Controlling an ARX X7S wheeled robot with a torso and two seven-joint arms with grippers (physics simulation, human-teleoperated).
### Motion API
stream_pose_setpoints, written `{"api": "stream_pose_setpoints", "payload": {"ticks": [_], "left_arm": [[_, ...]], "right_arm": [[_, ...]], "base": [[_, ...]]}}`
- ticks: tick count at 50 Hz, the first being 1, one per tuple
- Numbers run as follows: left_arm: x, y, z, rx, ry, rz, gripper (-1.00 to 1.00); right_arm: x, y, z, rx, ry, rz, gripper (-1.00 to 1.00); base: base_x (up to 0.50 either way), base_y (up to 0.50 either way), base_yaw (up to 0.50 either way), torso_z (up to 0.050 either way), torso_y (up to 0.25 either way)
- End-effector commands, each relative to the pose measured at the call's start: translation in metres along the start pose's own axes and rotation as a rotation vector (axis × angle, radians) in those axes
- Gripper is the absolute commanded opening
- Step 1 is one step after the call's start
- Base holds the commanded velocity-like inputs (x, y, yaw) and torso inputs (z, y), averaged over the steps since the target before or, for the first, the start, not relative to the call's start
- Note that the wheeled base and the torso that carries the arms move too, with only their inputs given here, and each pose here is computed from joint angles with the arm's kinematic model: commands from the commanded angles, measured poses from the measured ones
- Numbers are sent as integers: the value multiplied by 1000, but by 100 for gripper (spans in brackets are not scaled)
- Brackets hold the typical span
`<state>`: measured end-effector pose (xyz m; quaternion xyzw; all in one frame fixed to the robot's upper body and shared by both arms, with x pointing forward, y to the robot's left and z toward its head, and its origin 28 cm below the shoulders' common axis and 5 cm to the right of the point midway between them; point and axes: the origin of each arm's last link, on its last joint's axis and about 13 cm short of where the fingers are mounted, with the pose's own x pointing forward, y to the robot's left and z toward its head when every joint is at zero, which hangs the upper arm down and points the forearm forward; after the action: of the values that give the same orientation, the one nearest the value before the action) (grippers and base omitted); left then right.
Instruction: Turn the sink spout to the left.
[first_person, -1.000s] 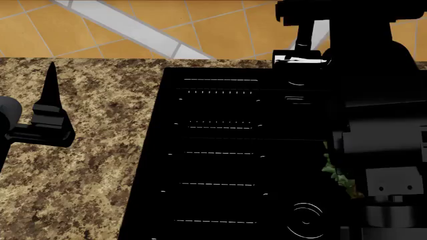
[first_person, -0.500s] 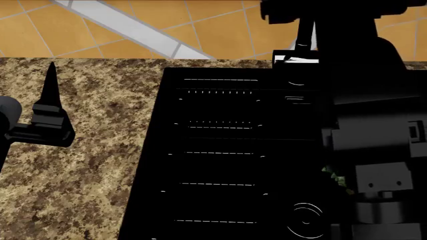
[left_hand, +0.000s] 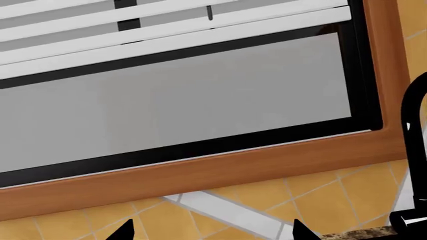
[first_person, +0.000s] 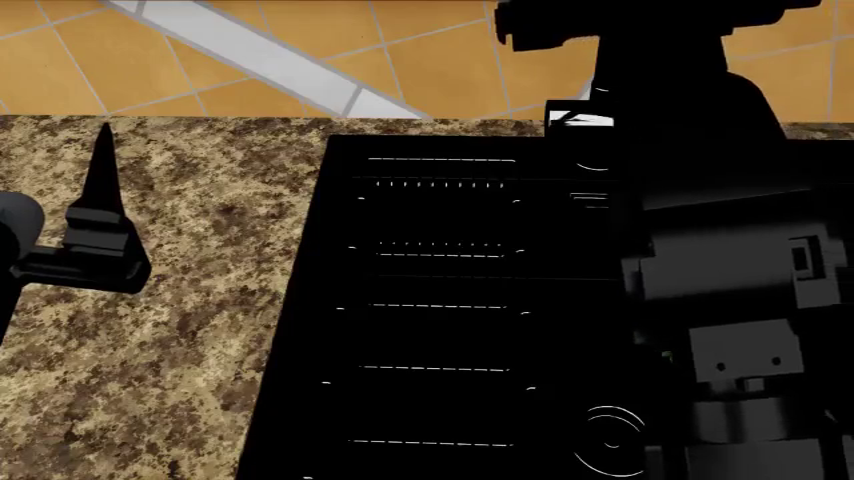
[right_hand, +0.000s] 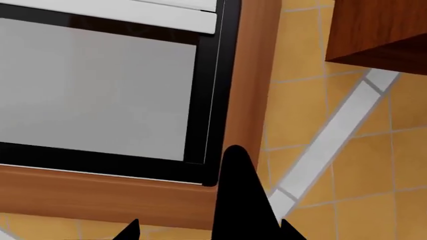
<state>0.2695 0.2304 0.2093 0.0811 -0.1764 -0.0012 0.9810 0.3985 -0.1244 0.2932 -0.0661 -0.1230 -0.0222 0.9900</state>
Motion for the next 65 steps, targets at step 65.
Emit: {"api": "stream_pose_setpoints", "payload": {"ticks": [65], "left_arm": [[-1,0,1,1,-16,-2,100]], "right_arm": [[25,47,-1,55,-13,165,100]], "base": [[0,0,0,0,0]]}}
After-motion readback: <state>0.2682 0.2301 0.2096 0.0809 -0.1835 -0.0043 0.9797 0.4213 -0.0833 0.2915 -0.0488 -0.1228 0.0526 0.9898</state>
